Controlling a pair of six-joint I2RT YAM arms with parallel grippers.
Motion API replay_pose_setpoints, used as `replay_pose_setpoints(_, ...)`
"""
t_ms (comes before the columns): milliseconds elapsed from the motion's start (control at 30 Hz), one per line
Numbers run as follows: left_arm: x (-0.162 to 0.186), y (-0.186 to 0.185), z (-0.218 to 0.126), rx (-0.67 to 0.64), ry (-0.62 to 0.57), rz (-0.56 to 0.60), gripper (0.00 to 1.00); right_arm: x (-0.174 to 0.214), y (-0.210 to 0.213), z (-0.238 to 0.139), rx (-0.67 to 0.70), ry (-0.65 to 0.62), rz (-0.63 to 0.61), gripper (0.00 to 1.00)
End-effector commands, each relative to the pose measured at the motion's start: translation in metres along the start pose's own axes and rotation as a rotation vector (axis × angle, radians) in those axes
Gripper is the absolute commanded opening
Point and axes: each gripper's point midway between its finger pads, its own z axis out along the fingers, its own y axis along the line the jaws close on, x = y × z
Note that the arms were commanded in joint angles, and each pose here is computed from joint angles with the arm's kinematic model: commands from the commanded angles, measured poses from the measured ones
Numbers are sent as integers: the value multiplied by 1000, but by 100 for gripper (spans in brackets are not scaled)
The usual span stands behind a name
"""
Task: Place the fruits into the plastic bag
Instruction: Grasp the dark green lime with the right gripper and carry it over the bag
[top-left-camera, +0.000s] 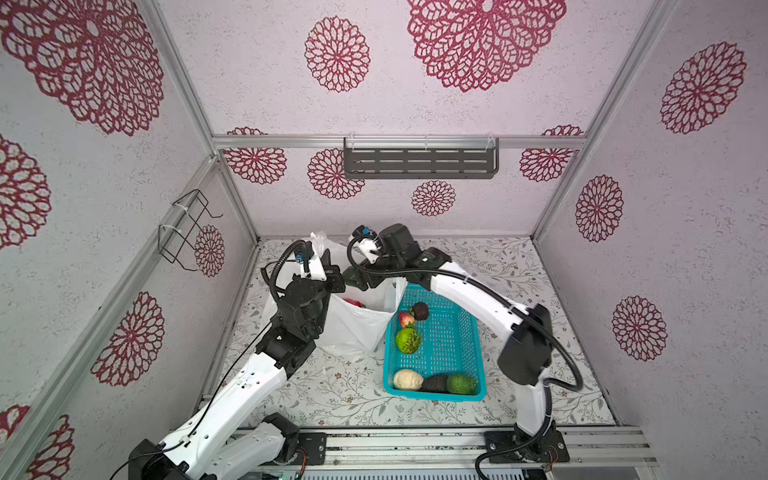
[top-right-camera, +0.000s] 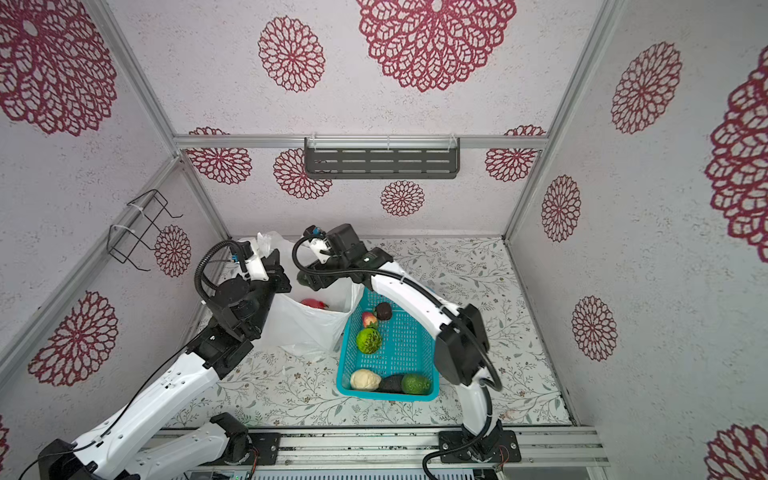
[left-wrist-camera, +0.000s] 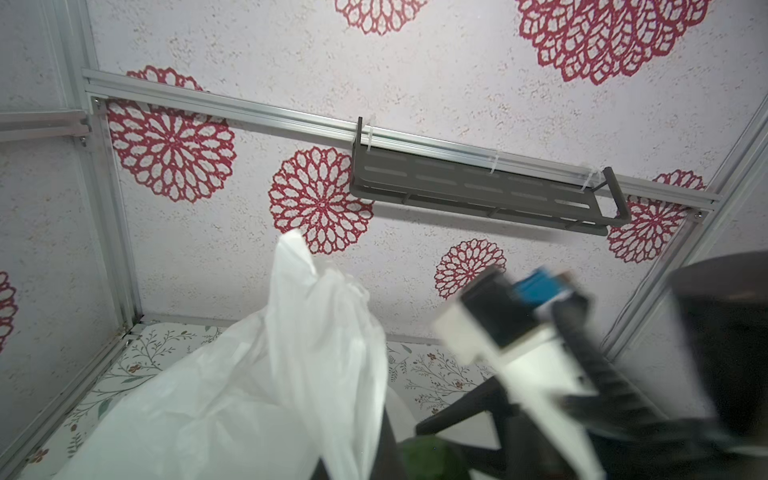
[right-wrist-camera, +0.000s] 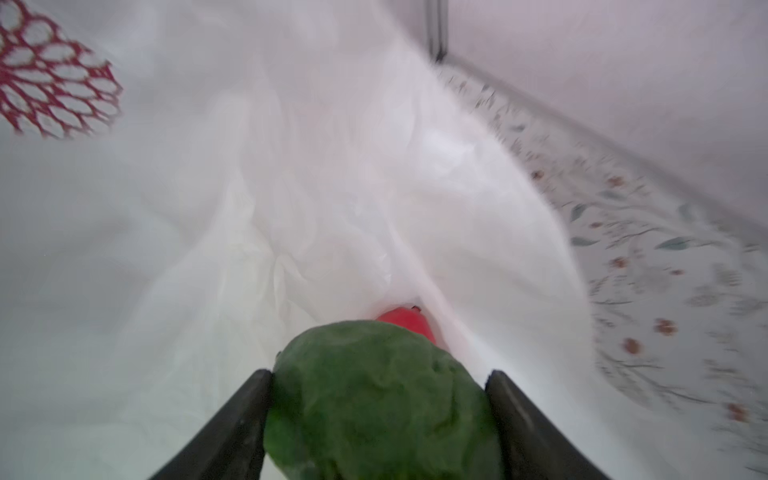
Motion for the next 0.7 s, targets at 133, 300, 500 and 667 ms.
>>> replay_pose_setpoints(133, -3, -2, 0, 8, 1, -26, 0, 69, 47, 38, -225, 232, 4, 55)
replay_pose_setpoints(300, -3, -1, -1, 5, 0, -24, 0, 87, 46, 50, -216, 271, 11, 72)
replay_pose_setpoints(500, -2, 0, -2, 1, -1, -23, 0, 67, 44, 36, -170, 217, -2, 99)
replay_pose_setpoints(667, -4, 3, -3, -14, -7, -25, 0, 25, 47, -5, -102, 83, -64, 99)
